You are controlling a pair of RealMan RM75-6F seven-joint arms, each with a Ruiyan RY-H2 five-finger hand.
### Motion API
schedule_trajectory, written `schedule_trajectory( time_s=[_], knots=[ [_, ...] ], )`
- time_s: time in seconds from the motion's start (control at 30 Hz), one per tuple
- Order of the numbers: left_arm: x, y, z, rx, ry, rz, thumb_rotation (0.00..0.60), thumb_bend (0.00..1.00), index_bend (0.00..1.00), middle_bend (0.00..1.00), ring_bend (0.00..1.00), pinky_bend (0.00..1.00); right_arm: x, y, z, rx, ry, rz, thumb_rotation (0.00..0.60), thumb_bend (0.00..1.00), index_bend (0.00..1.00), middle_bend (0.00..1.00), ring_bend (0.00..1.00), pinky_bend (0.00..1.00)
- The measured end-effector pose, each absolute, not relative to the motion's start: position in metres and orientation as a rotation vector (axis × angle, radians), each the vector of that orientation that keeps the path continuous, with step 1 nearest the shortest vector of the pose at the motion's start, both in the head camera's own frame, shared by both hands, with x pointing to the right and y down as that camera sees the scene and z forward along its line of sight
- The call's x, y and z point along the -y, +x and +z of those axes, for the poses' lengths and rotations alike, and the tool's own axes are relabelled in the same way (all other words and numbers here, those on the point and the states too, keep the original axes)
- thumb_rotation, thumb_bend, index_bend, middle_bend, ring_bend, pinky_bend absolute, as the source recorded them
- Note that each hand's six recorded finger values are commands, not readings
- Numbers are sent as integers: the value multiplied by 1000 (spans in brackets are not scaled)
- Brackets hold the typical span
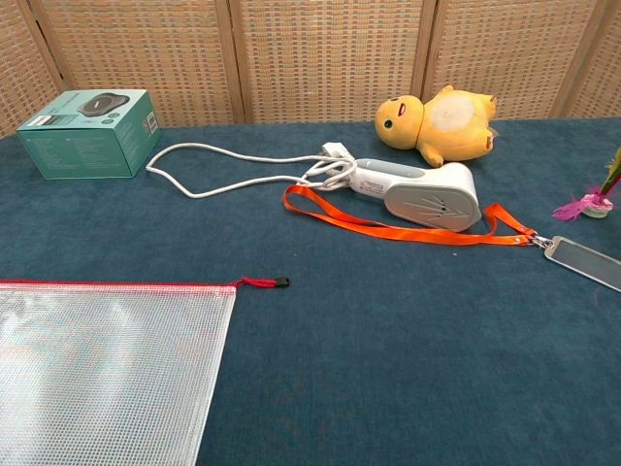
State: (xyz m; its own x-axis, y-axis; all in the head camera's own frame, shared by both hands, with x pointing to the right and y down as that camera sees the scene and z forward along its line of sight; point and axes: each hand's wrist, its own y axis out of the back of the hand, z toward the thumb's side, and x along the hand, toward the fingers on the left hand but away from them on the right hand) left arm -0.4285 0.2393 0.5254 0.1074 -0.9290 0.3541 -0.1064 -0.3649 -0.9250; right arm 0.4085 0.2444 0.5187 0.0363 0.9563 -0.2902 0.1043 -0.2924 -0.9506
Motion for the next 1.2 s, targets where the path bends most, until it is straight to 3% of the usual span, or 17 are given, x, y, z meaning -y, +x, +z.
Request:
schedule_trajectory(
  time_s=[0.33,0.4,0.47,0.53,0.63,0.77,1.13,1.2],
  knots=[
    [-238,-430,527,-1040,-1624,-1347,600,0,0,29,19,0,-244,409,518,1126,-1526,1354,600,0,3,0,0,0],
    [-237,-429,528,-1036,-1621,-1347,600,0,0,258,231,174,-244,409,518,1129,-1525,1352,600,0,3,0,0,0],
    [-234,-427,530,-1033,-1620,-1343,600,0,0,624,608,605,-243,409,518,1130,-1524,1353,600,0,3,0,0,0],
    [-231,-422,534,-1024,-1629,-1335,600,0,0,781,779,833,-243,409,519,1128,-1519,1359,600,0,3,0,0,0],
    [-222,-410,542,-987,-1658,-1322,600,0,0,917,910,981,-242,411,521,1120,-1508,1375,600,0,1,0,0,0],
    [-200,-380,558,-901,-1692,-1271,600,0,86,997,982,1000,-240,412,524,1118,-1487,1390,600,0,0,0,0,0],
    [-144,-243,642,-615,-1932,-1210,600,2,280,1000,993,1000,-235,421,540,1091,-1427,1476,600,0,0,0,0,0],
    [-138,-213,657,-577,-1958,-1203,600,40,318,1000,993,1000,-234,422,542,1087,-1422,1489,600,0,0,0,0,0]
  ],
)
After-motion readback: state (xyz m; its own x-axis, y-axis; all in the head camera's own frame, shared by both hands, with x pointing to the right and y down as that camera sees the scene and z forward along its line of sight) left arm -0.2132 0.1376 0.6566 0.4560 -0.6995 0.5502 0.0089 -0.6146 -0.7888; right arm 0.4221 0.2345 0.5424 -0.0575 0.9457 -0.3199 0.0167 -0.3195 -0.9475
